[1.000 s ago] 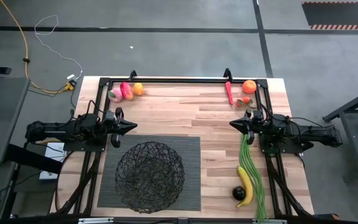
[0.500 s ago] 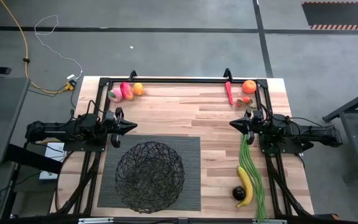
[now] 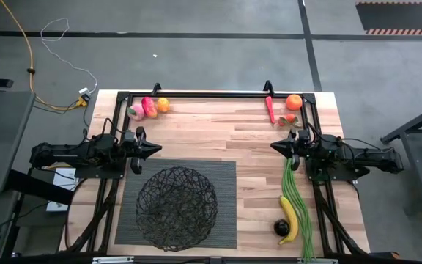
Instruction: Build produce basket
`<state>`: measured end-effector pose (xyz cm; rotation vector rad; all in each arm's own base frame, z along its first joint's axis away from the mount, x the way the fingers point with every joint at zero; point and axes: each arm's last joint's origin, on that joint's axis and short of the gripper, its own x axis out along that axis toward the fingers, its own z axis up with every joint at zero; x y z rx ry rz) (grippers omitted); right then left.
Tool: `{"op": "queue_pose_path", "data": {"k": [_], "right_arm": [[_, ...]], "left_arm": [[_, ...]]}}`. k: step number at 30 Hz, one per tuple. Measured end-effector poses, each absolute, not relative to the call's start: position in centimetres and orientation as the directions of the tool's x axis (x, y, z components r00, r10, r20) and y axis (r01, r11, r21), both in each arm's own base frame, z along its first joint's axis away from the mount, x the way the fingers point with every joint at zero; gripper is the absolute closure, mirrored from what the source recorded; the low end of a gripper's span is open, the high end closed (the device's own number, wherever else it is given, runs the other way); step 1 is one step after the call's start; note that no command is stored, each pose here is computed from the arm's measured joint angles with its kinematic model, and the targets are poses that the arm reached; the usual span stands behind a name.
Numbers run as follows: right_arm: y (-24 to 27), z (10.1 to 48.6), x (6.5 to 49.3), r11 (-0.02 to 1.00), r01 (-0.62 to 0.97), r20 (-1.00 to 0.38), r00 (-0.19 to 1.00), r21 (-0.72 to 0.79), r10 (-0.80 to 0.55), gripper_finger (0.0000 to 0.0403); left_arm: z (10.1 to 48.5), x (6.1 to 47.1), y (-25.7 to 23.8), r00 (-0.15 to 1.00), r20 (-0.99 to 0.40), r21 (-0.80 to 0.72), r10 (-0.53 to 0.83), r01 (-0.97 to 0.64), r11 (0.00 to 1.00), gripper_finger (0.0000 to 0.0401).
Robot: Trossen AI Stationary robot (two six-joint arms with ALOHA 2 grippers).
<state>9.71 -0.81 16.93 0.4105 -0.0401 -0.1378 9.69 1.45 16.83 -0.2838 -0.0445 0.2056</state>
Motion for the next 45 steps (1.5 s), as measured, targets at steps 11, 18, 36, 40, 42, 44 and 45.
{"op": "queue_pose_path", "data": {"k": [11,18,36,40,42,44,45], "right_arm": [[-0.8,16.9,9.7,0.908,0.126,0.011,0.990,0.400,-0.142,0.0402],[-0.9,17.1,9.7,0.905,0.137,0.033,0.986,0.403,-0.164,0.0402],[-1.0,29.2,7.3,0.960,0.121,0.474,0.849,0.253,-0.232,0.0402],[-1.0,31.9,8.0,0.966,0.206,0.227,0.944,0.156,-0.238,0.0402],[-1.1,31.9,8.9,0.967,0.233,0.062,0.969,0.103,-0.240,0.0402],[-1.1,31.9,9.9,0.967,0.244,-0.059,0.969,0.068,-0.240,0.0402],[-1.1,31.8,10.4,0.968,0.245,-0.093,0.966,0.060,-0.239,0.0402]], "left_arm": [[16.8,9.7,1.5,0.978,0.014,-0.282,0.208,-0.195,0.939,0.0398],[16.8,9.7,1.5,0.978,0.015,-0.283,0.208,-0.195,0.939,0.0398],[16.8,9.7,1.5,0.978,0.014,-0.282,0.208,-0.196,0.939,0.0398],[16.8,9.7,1.5,0.978,0.015,-0.282,0.208,-0.195,0.939,0.0398],[16.9,9.7,1.5,0.978,0.019,-0.283,0.210,-0.196,0.939,0.0398],[16.9,9.7,1.5,0.978,0.022,-0.283,0.210,-0.195,0.939,0.0398],[16.9,9.7,1.5,0.978,0.021,-0.283,0.209,-0.195,0.939,0.0398]]}}
